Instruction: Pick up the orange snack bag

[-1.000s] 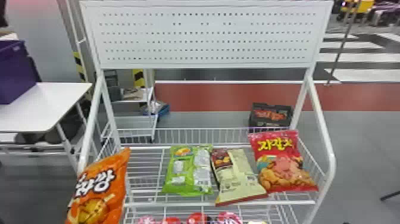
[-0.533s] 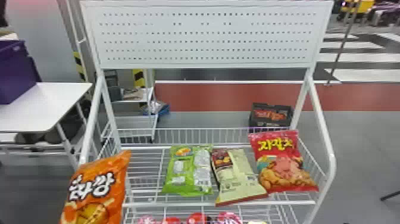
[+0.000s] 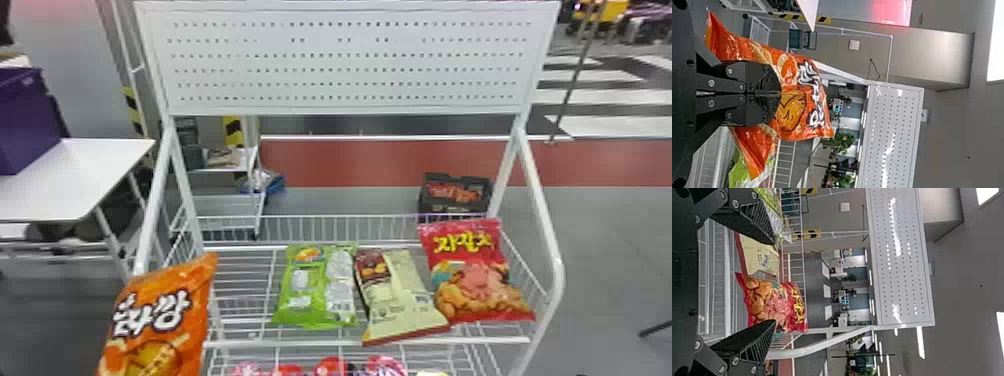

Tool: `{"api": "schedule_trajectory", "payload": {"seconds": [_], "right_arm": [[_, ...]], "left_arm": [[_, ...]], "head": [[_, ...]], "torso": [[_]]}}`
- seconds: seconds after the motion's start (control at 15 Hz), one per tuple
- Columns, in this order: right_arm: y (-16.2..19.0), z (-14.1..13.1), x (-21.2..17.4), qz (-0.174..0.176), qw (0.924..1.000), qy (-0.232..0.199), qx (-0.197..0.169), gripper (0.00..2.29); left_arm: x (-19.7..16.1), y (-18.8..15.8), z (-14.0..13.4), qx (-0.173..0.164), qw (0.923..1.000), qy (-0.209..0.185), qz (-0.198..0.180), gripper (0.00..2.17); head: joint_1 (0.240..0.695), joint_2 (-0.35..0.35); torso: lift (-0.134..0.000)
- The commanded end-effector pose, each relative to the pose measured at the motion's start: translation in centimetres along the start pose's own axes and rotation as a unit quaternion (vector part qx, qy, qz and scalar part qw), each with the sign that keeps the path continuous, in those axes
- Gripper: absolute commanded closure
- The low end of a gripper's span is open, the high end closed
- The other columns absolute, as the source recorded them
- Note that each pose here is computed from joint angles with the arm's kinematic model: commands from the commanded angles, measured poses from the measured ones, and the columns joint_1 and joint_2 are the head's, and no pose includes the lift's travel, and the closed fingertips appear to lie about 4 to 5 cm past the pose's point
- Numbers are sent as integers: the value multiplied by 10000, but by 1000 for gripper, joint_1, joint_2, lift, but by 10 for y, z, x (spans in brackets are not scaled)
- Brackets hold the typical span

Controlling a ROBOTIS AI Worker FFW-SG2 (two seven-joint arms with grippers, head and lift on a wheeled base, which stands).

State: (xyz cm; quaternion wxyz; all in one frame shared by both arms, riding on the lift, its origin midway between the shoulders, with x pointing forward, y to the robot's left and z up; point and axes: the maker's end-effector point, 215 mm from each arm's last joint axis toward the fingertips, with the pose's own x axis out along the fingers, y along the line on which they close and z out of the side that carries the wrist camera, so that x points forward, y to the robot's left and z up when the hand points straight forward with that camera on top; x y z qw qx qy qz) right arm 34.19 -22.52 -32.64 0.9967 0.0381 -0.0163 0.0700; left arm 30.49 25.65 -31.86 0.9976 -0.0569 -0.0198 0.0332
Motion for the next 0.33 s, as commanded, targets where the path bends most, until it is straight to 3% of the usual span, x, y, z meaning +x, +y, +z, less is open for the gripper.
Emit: {"api": "schedule_trajectory", "payload": {"seconds": [0.0,0.27], "right_arm": [[0,0,0,1,10000,-4,2,194],[0,1,0,3,10000,-11,2,194]], "left_arm": [[0,0,0,-3,10000,0,5,1197],[0,0,0,-6,10000,-8,6,1197]], "head": [[499,0],[499,0]], "torso": [[0],[0]]}}
